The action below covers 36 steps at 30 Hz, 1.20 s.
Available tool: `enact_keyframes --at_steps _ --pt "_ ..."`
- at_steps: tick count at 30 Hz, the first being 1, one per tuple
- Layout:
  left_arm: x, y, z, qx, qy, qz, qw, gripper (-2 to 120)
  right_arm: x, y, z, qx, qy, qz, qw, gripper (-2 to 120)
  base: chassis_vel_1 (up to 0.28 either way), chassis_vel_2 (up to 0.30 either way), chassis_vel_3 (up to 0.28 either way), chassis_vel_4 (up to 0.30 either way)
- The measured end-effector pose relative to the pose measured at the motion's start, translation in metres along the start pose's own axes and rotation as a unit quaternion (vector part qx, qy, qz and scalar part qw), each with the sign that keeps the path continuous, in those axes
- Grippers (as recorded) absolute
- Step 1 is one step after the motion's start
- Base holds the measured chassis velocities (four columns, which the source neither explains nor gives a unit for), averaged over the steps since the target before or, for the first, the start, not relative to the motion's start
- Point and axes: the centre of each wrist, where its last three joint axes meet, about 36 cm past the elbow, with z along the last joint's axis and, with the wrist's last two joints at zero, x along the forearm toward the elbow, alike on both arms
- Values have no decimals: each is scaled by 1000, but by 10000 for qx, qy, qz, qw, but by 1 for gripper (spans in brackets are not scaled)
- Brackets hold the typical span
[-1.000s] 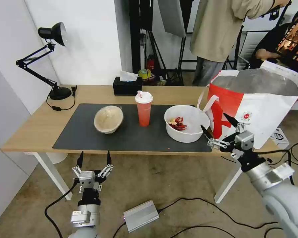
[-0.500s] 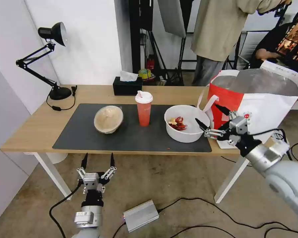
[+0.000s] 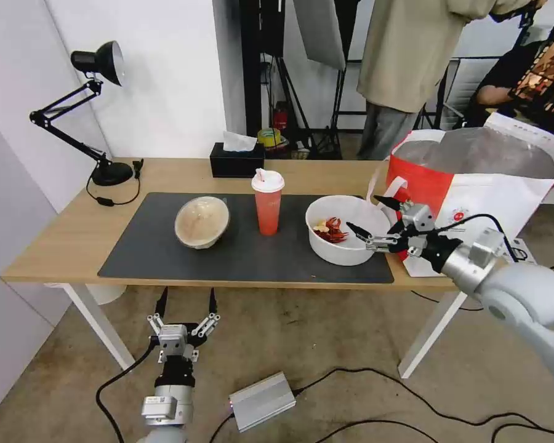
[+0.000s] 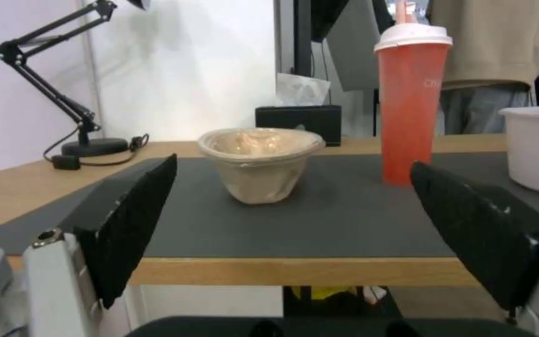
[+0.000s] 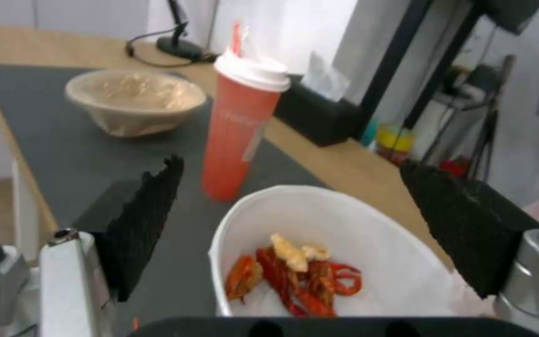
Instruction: Pick up the trash from the table and place it into the takeout bag.
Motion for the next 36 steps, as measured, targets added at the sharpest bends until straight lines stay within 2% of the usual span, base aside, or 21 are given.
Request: enact_keyframes --at_steps 13,22,23,36 --pt "-2 2 8 -1 -6 13 10000 100 -24 -20 -12 -66 467 -760 9960 91 0 0 0 0" --pt "-4 2 11 31 -23 9 10000 100 -36 -23 -21 -245 671 -1107 9913 91 0 0 0 0" --pt "-3 5 12 29 -51 -18 10000 100 -40 -23 -18 -258 817 -1235 9886 91 0 0 0 0" --pt "-4 9 14 47 -70 -55 9999 100 -50 -24 -9 -458 1017 -1325 9849 89 0 0 0 0"
